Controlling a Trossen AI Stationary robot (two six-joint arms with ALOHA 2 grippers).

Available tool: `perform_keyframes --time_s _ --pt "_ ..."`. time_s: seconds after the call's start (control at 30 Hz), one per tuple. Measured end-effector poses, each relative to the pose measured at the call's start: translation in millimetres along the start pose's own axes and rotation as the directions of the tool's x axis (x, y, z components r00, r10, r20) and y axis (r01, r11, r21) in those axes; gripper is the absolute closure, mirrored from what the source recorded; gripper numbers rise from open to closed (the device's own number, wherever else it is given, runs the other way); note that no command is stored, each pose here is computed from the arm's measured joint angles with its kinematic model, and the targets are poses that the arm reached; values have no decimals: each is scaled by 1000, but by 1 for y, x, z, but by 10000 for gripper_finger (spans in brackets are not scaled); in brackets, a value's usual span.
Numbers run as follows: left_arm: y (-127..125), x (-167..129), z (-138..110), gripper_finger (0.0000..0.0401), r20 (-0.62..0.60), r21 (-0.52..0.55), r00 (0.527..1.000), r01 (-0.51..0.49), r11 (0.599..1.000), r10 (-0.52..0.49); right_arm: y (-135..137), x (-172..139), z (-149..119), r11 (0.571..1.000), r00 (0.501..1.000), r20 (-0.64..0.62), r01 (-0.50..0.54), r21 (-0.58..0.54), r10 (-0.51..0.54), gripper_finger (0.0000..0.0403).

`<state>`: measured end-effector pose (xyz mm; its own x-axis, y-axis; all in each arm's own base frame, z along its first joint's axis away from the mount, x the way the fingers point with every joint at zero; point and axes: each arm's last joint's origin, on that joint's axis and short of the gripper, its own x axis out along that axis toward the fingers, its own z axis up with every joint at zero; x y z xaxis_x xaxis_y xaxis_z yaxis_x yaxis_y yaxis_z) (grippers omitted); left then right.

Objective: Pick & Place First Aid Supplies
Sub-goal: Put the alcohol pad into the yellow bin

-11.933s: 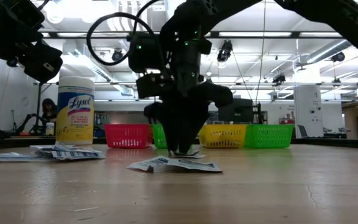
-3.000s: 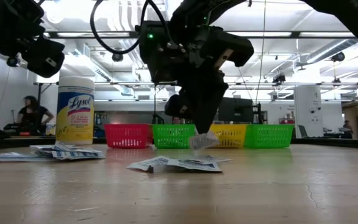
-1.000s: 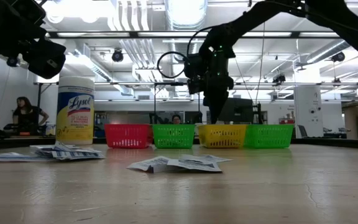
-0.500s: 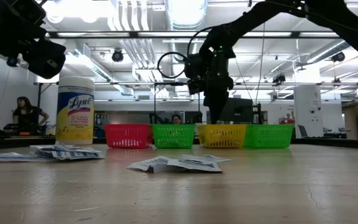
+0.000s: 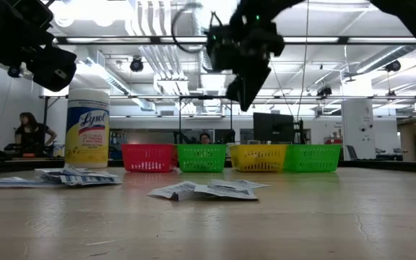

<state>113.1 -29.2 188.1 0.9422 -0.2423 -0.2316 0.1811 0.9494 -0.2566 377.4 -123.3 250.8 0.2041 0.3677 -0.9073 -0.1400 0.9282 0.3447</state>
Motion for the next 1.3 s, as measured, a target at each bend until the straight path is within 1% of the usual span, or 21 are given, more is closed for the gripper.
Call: perform_keyframes --time_s 0.13,0.23,0.33,0.4,0.5,0.67,0.83,0.9,1.03,1.17,1.3 --pt "0 1 -1 229 -9 1 1000 -2 1000 2 43 19 15 985 999 -41 -33 -168 26 314" --pt "0 2 -1 229 -17 2 1000 -5 1000 5 69 32 23 967 998 -48 -44 -251 33 319" --pt "1 3 -2 229 -25 2 1000 -7 1000 7 86 42 30 960 999 -40 -39 -277 29 321" --pt "1 3 -2 229 -30 3 1000 -8 1000 8 93 46 34 961 1000 -19 -15 -277 10 318" --pt "1 4 -3 229 -35 3 999 -10 1000 10 98 49 37 967 1000 -3 16 -256 -17 310" --pt "1 4 -3 229 -35 3 999 -9 1000 9 100 58 37 968 1000 -13 17 -250 -20 288" --pt "1 4 -3 229 -35 3 999 -9 1000 10 102 86 34 958 997 -83 -14 -287 -11 260" --pt "1 4 -3 229 -36 3 999 -10 1000 10 103 97 35 949 994 -109 -3 -315 -33 253" --pt "1 4 -3 229 -36 3 999 -10 1000 10 101 113 38 934 985 -117 81 -348 -129 247" --pt "1 4 -3 229 -36 3 999 -9 1000 10 100 122 40 930 983 -122 87 -357 -139 246" --pt "1 4 -3 229 -36 2 999 -9 1000 9 107 129 40 920 983 -124 80 -383 -137 251"
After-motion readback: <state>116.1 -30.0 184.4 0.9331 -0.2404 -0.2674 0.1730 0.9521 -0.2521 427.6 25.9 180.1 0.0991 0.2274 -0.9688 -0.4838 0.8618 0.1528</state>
